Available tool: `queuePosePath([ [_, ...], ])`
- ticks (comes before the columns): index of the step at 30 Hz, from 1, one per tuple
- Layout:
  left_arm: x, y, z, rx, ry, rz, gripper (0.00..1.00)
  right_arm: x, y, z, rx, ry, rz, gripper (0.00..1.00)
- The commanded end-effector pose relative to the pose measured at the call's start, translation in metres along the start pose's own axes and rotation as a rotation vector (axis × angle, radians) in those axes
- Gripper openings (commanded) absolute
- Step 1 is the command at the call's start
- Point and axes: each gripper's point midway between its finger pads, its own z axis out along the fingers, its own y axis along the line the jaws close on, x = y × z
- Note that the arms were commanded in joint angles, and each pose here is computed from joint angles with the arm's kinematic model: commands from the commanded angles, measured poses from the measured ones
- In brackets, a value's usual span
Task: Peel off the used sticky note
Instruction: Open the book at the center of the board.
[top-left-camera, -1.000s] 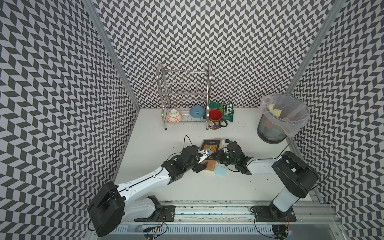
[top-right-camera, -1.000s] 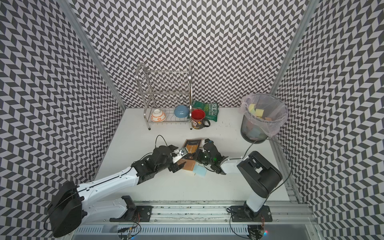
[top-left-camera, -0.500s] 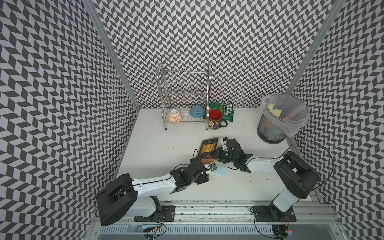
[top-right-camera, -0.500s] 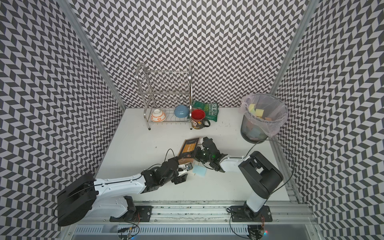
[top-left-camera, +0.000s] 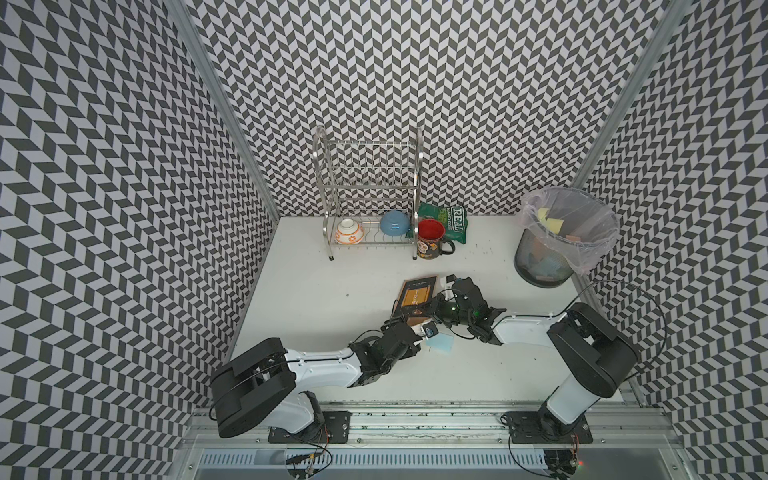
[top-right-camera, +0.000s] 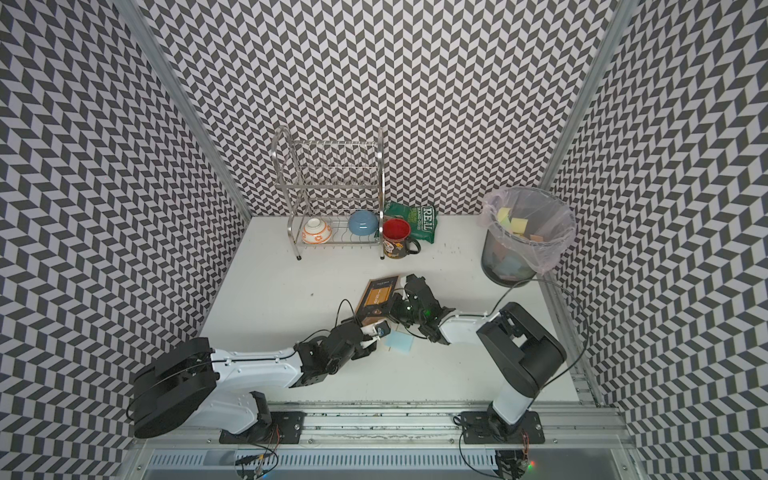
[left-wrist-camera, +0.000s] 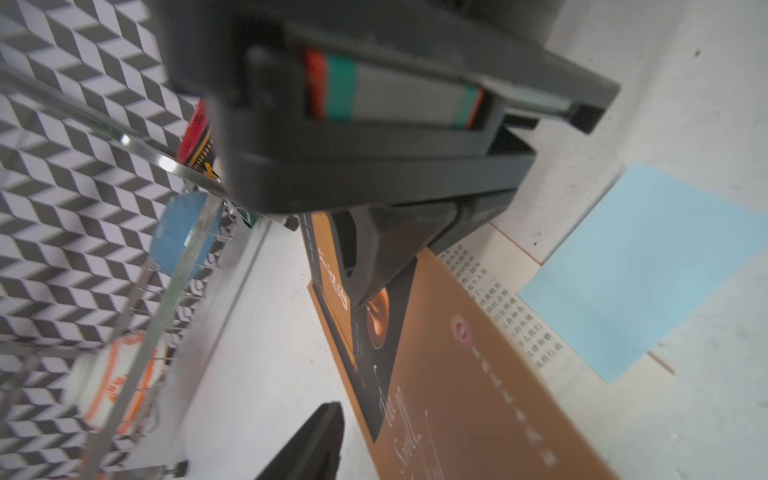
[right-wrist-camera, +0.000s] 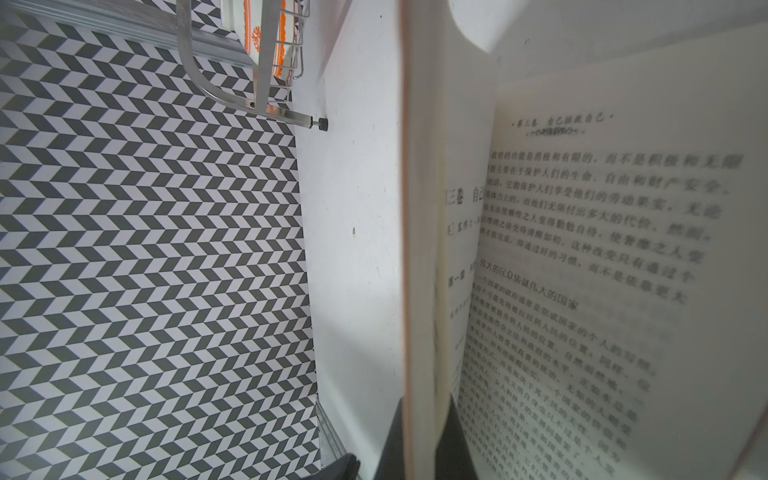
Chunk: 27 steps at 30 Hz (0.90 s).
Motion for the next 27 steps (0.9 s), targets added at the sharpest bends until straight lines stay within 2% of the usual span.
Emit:
queuePosePath([
  [1, -0.009, 0.011, -0.006, -0.044, -0.037, -0.03, 0.41, -0.007, 0.026, -0.007, -0.084, -0.026, -0.037, 0.05],
  [3, -0.009, 0.012, -0.007, -0.043, -0.038, -0.033, 0.23, -0.008, 0.024, -0.008, -0.072, -0.032, -0.045, 0.06],
  [5, -0.009, 0.011, -0.007, -0.037, -0.032, -0.036, 0.04, -0.011, 0.022, -0.009, -0.047, -0.046, -0.064, 0.15],
  [6, -0.009, 0.011, -0.007, -0.032, -0.028, -0.04, 0.0, -0.013, 0.018, -0.01, -0.021, -0.053, -0.079, 0.22],
  [10, -0.005, 0.006, -0.006, -0.004, -0.015, -0.059, 0.0, -0.031, 0.008, -0.026, 0.052, -0.095, -0.134, 0.43],
  [13, -0.003, 0.005, -0.005, 0.01, -0.011, -0.078, 0.0, -0.04, 0.001, -0.048, 0.09, -0.13, -0.172, 0.53],
  [17, -0.004, 0.008, -0.004, 0.038, -0.009, -0.12, 0.0, -0.035, -0.014, -0.076, 0.143, -0.146, -0.21, 0.55],
  [27, -0.006, 0.01, -0.004, 0.109, -0.019, -0.197, 0.0, 0.033, -0.066, -0.101, 0.102, -0.036, -0.136, 0.55],
])
